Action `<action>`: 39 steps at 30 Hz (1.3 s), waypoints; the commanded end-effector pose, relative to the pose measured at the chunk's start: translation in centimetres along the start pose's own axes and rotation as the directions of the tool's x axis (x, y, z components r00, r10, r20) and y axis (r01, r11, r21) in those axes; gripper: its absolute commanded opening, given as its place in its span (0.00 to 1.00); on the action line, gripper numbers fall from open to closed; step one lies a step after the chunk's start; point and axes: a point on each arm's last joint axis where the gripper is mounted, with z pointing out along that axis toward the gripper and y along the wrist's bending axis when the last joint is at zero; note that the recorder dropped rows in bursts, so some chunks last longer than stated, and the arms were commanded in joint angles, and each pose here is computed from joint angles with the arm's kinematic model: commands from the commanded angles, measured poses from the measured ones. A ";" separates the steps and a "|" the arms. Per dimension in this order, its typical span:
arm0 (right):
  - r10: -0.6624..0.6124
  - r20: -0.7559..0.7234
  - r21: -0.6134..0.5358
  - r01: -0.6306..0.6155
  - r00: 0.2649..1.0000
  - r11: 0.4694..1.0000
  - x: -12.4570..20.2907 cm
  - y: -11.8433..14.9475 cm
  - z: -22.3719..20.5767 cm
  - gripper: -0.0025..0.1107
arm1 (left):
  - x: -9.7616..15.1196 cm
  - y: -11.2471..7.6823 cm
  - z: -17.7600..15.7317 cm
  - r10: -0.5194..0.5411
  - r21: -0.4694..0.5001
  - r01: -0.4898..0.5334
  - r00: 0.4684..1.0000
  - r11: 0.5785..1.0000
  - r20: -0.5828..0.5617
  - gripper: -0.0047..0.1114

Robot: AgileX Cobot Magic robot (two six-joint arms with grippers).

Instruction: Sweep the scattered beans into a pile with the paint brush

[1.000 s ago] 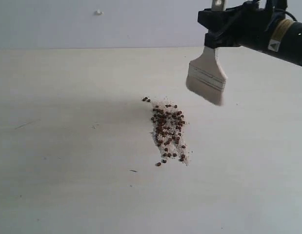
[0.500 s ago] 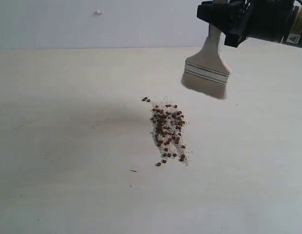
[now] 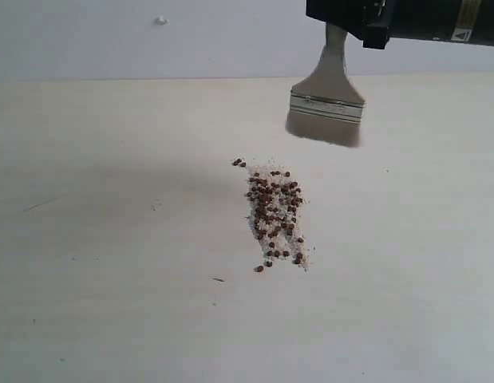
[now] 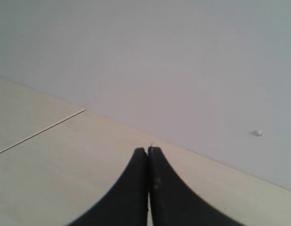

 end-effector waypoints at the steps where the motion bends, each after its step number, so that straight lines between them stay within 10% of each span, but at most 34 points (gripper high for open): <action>1: -0.007 0.004 -0.014 0.007 1.000 1.000 -0.4 -1.5 0.5 0.02 | 0.0 0.0 -0.1 0.003 0.000 -0.003 1.000 1.000 0.006 0.04; 10: -0.059 0.041 -0.013 0.059 0.997 0.998 0.7 -8.1 3.2 0.02 | 0.0 0.0 -0.1 0.003 0.000 -0.003 1.000 1.000 0.006 0.04; 19: 0.219 0.176 0.154 -0.247 0.960 0.957 1.8 -10.5 4.8 0.02 | 0.0 0.0 -0.1 0.002 0.003 -0.002 1.000 1.000 0.007 0.04; 23: 0.301 0.156 0.513 -0.337 0.941 0.790 0.4 -8.8 4.9 0.02 | 0.0 0.0 -0.1 0.002 0.003 -0.002 1.000 1.000 0.007 0.04; 24: 0.322 0.150 0.668 -0.336 0.935 0.664 0.1 -7.2 4.8 0.02 | 0.0 0.0 -0.1 0.002 0.003 -0.002 1.000 1.000 0.007 0.04; 28: 0.364 0.317 0.763 -0.464 0.876 0.451 -0.7 -2.7 5.2 0.02 | 0.0 0.0 -0.1 0.002 0.003 -0.002 1.000 1.000 0.007 0.04; 34: 0.218 0.131 0.988 -0.145 0.967 0.053 -1.1 3.1 5.1 0.02 | 0.0 0.0 -0.1 0.002 0.003 -0.002 1.000 1.000 0.007 0.04; 39: 0.197 0.123 0.986 -0.142 0.973 0.086 -1.2 5.9 7.4 0.02 | 0.0 0.0 -0.1 0.002 0.002 -0.002 1.000 1.000 0.006 0.04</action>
